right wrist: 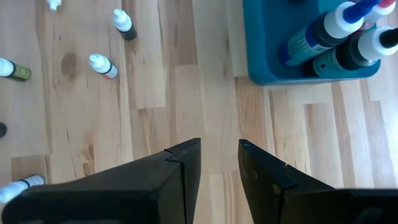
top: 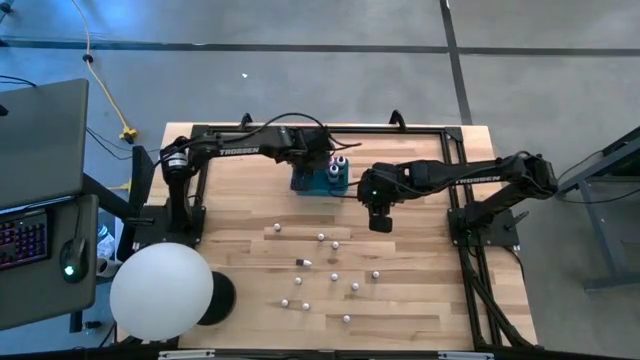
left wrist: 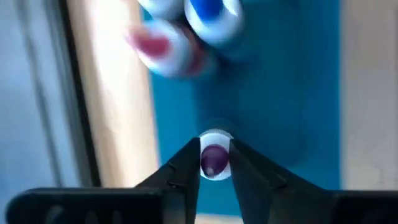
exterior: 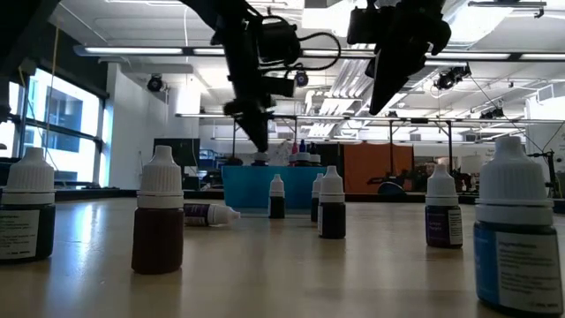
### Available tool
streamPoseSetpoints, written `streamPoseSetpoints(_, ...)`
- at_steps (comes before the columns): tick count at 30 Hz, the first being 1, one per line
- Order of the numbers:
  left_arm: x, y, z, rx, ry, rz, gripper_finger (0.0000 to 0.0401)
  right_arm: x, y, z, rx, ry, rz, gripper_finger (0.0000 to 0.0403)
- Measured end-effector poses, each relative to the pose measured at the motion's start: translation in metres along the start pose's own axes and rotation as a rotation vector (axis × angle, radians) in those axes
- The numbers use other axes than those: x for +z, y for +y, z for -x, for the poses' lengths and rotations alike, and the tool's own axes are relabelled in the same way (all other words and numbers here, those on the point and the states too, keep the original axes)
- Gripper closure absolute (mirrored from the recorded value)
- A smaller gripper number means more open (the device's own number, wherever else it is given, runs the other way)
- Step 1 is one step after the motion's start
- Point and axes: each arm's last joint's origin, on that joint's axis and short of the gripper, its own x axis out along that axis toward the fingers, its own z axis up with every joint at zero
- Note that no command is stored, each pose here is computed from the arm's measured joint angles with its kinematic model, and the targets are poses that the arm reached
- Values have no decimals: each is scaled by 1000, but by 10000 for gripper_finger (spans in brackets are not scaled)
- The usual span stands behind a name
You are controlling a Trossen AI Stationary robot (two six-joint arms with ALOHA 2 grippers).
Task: Pick & Place food coloring
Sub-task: Put the purple food coloring bottle into the blue bin
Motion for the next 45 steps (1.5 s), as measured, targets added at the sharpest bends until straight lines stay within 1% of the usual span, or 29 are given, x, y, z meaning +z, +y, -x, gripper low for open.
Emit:
streamPoseSetpoints(4,7,7,-1,107,-48,-2,292,0,0,0,0,0,1,304)
streamPoseSetpoints(6,7,8,0,122,-48,1,290,0,0,0,0,-2,0,304)
streamPoseSetpoints(8,7,9,4,115,-24,-2,289,0,0,0,0,-2,-1,304)
streamPoseSetpoints(14,11,16,39,120,37,-17,289,0,0,0,0,-4,-4,304)
streamPoseSetpoints(18,20,19,71,112,32,-24,288,1,1,-6,11,-40,-10,304)
streamPoseSetpoints(20,20,22,92,98,42,24,288,-4,2,-13,28,-44,-7,304)
streamPoseSetpoints(23,17,25,128,47,50,138,288,-11,9,-27,72,-79,15,304)
streamPoseSetpoints(25,11,24,143,-42,61,191,288,-15,16,-36,105,-133,74,304)
streamPoseSetpoints(27,10,21,151,-158,35,248,288,-18,23,-46,124,-215,129,304)
streamPoseSetpoints(28,9,20,153,-217,11,251,288,-21,27,-51,138,-260,148,304)
streamPoseSetpoints(30,4,14,160,-325,-44,203,288,-26,33,-59,182,-341,181,304)
streamPoseSetpoints(32,2,10,165,-372,-160,155,288,-31,38,-65,253,-429,216,304)
streamPoseSetpoints(34,-5,3,161,-432,-224,122,288,-37,43,-70,321,-533,250,304)
streamPoseSetpoints(36,-8,-2,148,-422,-294,108,288,-43,46,-74,339,-648,283,304)
streamPoseSetpoints(37,-10,-6,140,-410,-316,121,288,-49,47,-77,340,-682,295,304)
streamPoseSetpoints(39,-26,-15,124,-381,-290,180,288,-57,47,-82,340,-740,301,304)
streamPoseSetpoints(41,-36,-21,114,-310,-334,237,288,-64,47,-87,353,-767,305,304)
streamPoseSetpoints(43,-48,-29,104,-269,-364,302,288,-64,48,-92,368,-792,286,304)
streamPoseSetpoints(45,-56,-36,96,-238,-417,344,288,-63,49,-100,391,-769,253,304)
